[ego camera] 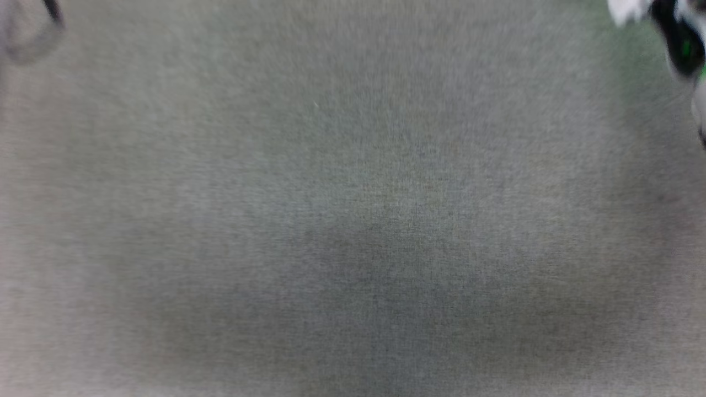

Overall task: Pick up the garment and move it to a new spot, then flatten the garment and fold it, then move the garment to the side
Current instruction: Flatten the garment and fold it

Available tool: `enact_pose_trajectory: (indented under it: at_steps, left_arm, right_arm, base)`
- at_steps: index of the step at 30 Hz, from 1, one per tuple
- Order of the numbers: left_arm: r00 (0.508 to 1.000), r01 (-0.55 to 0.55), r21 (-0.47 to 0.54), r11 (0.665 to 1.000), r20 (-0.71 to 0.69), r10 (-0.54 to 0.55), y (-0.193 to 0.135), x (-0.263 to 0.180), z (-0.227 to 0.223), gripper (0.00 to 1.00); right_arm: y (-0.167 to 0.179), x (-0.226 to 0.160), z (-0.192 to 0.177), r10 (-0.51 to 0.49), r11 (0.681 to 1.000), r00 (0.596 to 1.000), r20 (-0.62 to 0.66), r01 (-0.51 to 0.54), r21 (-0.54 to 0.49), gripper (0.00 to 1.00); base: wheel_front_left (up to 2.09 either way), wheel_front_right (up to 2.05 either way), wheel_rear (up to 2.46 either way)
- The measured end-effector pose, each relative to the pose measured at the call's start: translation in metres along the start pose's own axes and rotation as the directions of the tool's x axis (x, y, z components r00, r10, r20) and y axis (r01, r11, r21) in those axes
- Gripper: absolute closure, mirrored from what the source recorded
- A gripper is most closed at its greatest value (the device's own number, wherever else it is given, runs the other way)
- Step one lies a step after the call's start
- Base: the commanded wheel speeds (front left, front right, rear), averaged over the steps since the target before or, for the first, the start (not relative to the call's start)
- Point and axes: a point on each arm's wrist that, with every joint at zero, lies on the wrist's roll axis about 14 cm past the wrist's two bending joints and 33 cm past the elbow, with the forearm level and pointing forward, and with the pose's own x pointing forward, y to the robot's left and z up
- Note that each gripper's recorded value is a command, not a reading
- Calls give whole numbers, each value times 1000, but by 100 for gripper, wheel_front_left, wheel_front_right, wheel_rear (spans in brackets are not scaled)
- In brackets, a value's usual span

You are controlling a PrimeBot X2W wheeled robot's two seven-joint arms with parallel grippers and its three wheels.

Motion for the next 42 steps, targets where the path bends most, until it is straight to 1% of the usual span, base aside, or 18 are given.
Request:
enact_pose_trajectory:
  at_steps: [1, 3, 4, 6, 8, 9, 11, 13, 19, 24, 27, 31, 33, 36, 38, 39, 42]
  left_arm:
    - [999, 8, -24, 1000, -47, -9, -3, -9, -10, 100]
    - [990, 35, -13, 999, -136, -36, -11, -29, -29, 100]
    - [986, 38, -41, 998, -159, -44, -13, -40, -34, 100]
    - [980, 50, -16, 999, -192, -52, -14, -65, -38, 100]
    - [977, 36, -57, 998, -209, -48, -16, -90, -42, 100]
    - [971, 42, -52, 998, -232, -53, -20, -104, -49, 100]
    - [963, 37, -98, 994, -262, -62, -31, -132, -63, 100]
    - [957, 41, -115, 993, -280, -72, -42, -162, -72, 100]
    - [943, -1, -239, 971, -325, -78, -77, -256, -99, 100]
    - [924, -58, -301, 952, -377, -63, -100, -321, -115, 100]
    - [909, -105, -352, 930, -413, -53, -112, -349, -122, 100]
    - [870, -156, -396, 905, -489, -64, -131, -381, -141, 100]
    - [851, -185, -432, 883, -520, -76, -141, -392, -148, 100]
    - [840, -222, -428, 876, -540, -51, -140, -402, -150, 100]
    - [840, -228, -401, 887, -541, -29, -134, -404, -148, 100]
    - [855, -227, -381, 897, -518, -4, -125, -398, -140, 100]
    - [875, -200, -318, 927, -483, 23, -108, -384, -126, 100]
  right_arm:
    - [0, -8, -2, 4, 1000, 1000, -11, -4, 8, 100]
    - [-4, -28, -4, 3, 1000, 1000, -29, -3, 17, 100]
    - [-6, -39, -3, 7, 1000, 999, -36, -6, 16, 100]
    - [-8, -59, 5, 10, 999, 1000, -27, -9, 34, 100]
    - [-2, -79, 12, 36, 999, 999, -16, -35, 30, 100]
    - [0, -90, 13, 45, 998, 999, -12, -44, 36, 100]
    - [2, -113, 11, 60, 998, 998, -15, -60, 35, 100]
    - [2, -137, 6, 68, 997, 997, -21, -67, 36, 100]
    - [10, -200, -15, 92, 994, 995, -37, -90, 56, 100]
    - [20, -235, -32, 118, 992, 992, -47, -115, 60, 100]
    - [26, -251, -44, 129, 990, 990, -61, -125, 63, 100]
    - [34, -276, -68, 138, 988, 984, -114, -128, 91, 100]
    - [35, -288, -77, 127, 987, 984, -125, -113, 116, 100]
    - [37, -302, -85, 109, 985, 984, -142, -88, 148, 100]
    - [41, -310, -90, 103, 984, 982, -160, -76, 163, 100]
    - [43, -313, -89, 90, 981, 983, -160, -60, 182, 100]
    - [46, -310, -77, 79, 981, 987, -143, -51, 188, 100]
  base:
    - [0, 0, 0]
    - [0, 0, 0]
    - [0, 0, 0]
    - [0, 0, 0]
    - [0, 0, 0]
    - [0, 0, 0]
    - [0, 0, 0]
    - [0, 0, 0]
    - [0, 0, 0]
    - [0, 0, 0]
    - [0, 0, 0]
    - [0, 0, 0]
    - [0, 0, 0]
    - [0, 0, 0]
    - [0, 0, 0]
    - [0, 0, 0]
    - [0, 0, 0]
